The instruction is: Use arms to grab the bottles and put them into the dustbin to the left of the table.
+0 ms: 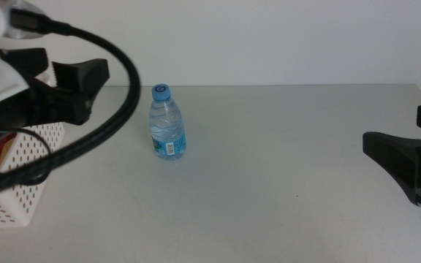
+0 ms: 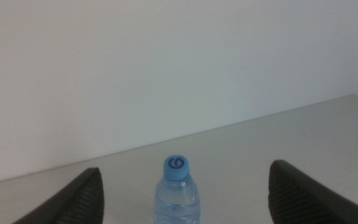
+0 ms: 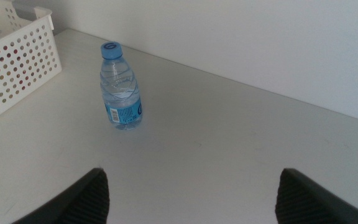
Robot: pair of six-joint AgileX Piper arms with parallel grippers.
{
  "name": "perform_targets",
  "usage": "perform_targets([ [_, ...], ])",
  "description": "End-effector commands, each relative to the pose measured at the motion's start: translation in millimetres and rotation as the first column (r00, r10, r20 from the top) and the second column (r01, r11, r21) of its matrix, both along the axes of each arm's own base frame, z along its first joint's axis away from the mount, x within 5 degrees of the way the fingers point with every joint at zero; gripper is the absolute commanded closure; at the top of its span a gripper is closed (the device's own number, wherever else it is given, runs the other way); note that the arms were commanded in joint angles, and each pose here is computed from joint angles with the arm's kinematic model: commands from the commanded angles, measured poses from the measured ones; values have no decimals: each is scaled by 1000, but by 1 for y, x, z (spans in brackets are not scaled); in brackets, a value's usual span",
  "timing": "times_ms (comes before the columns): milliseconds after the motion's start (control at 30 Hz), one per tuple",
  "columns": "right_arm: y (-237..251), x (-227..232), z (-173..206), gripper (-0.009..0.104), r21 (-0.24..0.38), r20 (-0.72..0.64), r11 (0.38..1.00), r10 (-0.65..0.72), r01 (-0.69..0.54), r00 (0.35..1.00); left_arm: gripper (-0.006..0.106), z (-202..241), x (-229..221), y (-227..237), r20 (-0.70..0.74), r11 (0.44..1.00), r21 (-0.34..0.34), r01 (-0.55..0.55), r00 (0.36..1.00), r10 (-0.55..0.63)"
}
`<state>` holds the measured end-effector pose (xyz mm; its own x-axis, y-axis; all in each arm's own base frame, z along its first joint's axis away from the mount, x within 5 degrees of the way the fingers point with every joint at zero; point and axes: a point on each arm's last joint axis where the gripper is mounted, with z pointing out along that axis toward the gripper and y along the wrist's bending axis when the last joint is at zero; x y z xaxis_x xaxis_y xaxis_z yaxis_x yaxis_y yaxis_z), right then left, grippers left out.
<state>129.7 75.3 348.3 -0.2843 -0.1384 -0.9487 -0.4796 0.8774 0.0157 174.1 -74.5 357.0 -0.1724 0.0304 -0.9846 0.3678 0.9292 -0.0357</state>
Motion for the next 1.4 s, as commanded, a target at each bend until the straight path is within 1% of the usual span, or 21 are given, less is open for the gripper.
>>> perform_targets([
  [0,-1,0,15,24,32,91,999,2,-5,996,12,9,13,-8,64,996,-81,31,998,-26],
  [67,-1,0,15,24,32,91,999,2,-5,996,12,2,22,-14,50,996,-79,41,998,-37],
  [200,-1,0,15,24,32,91,999,2,-5,996,12,-14,39,-21,-11,998,-53,40,999,-41],
  [333,-1,0,15,24,32,91,999,2,-5,996,12,-25,48,-23,-60,999,-27,29,998,-31],
  [400,-1,0,15,24,32,91,999,2,-5,996,12,-30,52,-21,-78,1000,-28,12,997,-14],
  [533,-1,0,15,24,32,91,999,2,-5,996,12,-40,55,-12,-39,1000,9,-12,999,12],
  [700,-1,0,15,24,32,91,999,2,-5,996,12,-57,55,-6,-21,999,-5,-33,999,33],
  [1067,-1,0,15,24,32,91,999,2,-5,996,12,-85,67,-10,-106,999,25,-30,994,33],
  [1200,-1,0,15,24,32,91,999,2,-5,996,12,-92,79,-15,-58,1000,-1,-18,998,18],
  [1333,-1,0,15,24,32,91,999,2,-5,996,12,-101,92,-21,-12,997,-73,-10,1000,9],
  [1367,-1,0,15,24,32,91,999,2,-5,996,12,-103,96,-22,-6,997,-78,-11,1000,11],
])
